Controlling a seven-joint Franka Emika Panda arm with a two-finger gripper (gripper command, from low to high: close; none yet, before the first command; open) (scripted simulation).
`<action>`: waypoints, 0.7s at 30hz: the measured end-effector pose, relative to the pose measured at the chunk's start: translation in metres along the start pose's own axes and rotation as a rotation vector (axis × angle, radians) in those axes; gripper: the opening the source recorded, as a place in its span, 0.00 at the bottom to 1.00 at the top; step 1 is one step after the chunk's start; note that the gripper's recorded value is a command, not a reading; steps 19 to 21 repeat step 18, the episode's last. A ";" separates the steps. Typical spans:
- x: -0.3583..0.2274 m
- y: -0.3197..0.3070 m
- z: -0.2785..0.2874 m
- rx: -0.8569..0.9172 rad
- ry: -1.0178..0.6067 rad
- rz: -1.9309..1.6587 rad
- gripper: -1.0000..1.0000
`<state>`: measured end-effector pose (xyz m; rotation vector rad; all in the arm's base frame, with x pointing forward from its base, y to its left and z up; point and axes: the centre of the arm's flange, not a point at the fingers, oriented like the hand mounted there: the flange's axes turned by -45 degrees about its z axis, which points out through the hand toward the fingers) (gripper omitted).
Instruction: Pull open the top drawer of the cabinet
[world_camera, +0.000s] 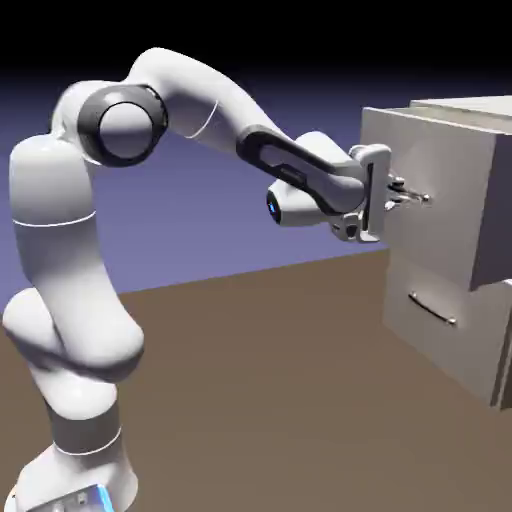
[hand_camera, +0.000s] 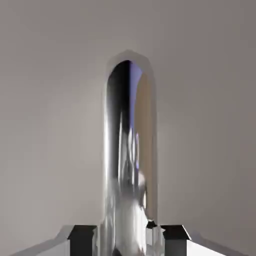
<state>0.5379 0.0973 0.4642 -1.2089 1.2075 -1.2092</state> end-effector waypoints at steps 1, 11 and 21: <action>0.000 0.000 -0.010 0.000 0.000 0.000 0.00; 0.000 0.000 -0.120 0.000 0.000 0.000 0.00; 0.000 -0.001 -0.167 -0.002 0.000 0.002 1.00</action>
